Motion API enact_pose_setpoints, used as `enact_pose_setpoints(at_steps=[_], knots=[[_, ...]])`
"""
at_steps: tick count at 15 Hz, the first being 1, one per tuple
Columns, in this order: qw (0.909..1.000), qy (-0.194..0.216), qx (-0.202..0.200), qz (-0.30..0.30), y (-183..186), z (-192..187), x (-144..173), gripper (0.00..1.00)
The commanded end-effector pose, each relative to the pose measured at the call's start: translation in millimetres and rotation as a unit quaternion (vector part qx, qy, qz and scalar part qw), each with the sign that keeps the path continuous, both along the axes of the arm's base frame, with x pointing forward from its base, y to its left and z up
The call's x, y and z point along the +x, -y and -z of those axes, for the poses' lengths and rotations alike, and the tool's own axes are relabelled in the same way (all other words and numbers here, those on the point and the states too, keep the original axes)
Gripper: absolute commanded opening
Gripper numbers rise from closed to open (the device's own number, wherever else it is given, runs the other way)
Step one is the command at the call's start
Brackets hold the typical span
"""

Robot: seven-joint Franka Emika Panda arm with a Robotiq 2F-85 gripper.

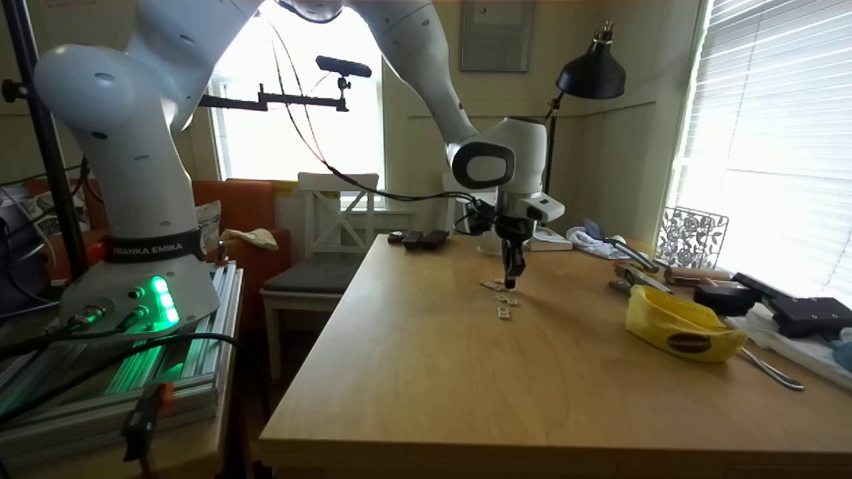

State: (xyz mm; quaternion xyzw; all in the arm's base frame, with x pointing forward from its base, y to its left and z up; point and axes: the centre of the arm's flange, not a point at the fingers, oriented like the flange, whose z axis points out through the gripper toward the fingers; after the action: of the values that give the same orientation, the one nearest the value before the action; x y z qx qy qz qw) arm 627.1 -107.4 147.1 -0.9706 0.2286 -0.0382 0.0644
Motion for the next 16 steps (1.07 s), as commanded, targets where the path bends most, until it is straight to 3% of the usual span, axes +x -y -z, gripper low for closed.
enact_pose_setpoints(at_steps=[1, 11, 16], knots=[[0.9997, -0.023, -0.002, -0.008, -1, 28, -23, 0.00], [0.9996, -0.028, -0.004, -0.002, -2, 29, -32, 0.00], [0.9998, -0.003, -0.013, 0.012, 0, 19, -37, 0.00]])
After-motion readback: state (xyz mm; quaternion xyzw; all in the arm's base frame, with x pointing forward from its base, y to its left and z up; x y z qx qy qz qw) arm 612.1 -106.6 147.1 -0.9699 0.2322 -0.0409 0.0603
